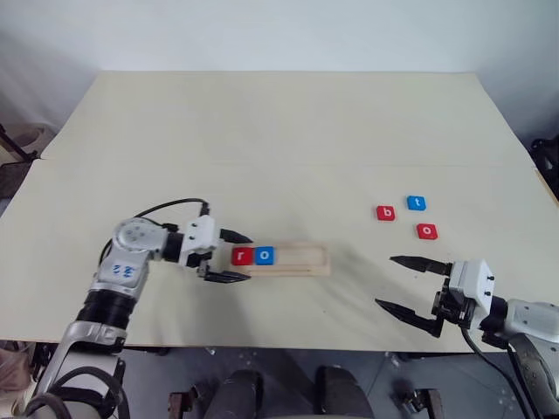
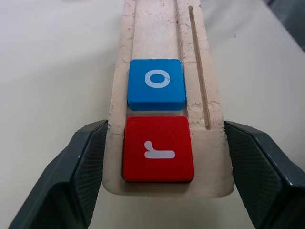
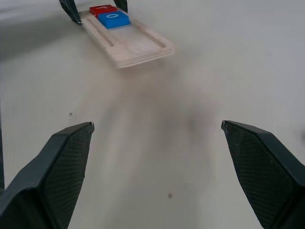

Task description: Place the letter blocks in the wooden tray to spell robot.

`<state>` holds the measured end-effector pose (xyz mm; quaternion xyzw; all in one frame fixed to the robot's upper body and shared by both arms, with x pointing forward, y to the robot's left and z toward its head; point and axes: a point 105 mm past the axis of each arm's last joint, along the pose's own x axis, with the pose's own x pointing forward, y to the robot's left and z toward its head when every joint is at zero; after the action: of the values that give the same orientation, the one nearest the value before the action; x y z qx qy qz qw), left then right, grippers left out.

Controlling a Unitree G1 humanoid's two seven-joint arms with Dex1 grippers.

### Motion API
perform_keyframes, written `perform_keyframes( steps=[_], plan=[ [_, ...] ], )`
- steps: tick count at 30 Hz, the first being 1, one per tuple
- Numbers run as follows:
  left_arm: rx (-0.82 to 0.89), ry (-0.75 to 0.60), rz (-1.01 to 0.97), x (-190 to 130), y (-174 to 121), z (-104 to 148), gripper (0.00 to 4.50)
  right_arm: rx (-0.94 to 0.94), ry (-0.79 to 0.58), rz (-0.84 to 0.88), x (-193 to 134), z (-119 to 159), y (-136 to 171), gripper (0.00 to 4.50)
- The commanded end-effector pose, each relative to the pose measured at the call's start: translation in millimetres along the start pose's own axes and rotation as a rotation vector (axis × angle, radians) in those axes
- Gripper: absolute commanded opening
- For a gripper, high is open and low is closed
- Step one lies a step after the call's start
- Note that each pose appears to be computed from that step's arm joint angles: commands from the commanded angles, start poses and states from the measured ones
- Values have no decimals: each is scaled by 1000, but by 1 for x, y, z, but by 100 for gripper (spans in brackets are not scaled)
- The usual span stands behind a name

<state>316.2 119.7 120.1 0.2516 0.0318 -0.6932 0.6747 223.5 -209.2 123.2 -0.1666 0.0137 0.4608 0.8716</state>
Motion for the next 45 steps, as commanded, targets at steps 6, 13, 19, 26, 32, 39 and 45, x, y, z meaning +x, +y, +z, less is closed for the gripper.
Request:
perform_keyframes(
  steps=[6,13,19,26,32,39,45],
  plan=[
    [-7,31,-45,26,11,2,340,-17,-2,-97,-18,6,8,450],
    [-38,52,-14,49,17,-1,340,-9,-6,-110,-17,8,11,450],
    [-43,80,23,50,24,-5,340,-7,-12,-107,-16,8,13,450],
    [-42,77,29,51,29,-6,340,-12,-16,-116,-15,8,12,450],
    [-32,41,39,49,33,-2,447,-9,-13,-145,-17,6,10,450],
    [-15,-150,184,1,39,15,447,11,7,-285,-39,-2,1,450],
    [19,-170,305,-53,23,9,447,21,28,-417,-67,-9,-15,450]
  ],
)
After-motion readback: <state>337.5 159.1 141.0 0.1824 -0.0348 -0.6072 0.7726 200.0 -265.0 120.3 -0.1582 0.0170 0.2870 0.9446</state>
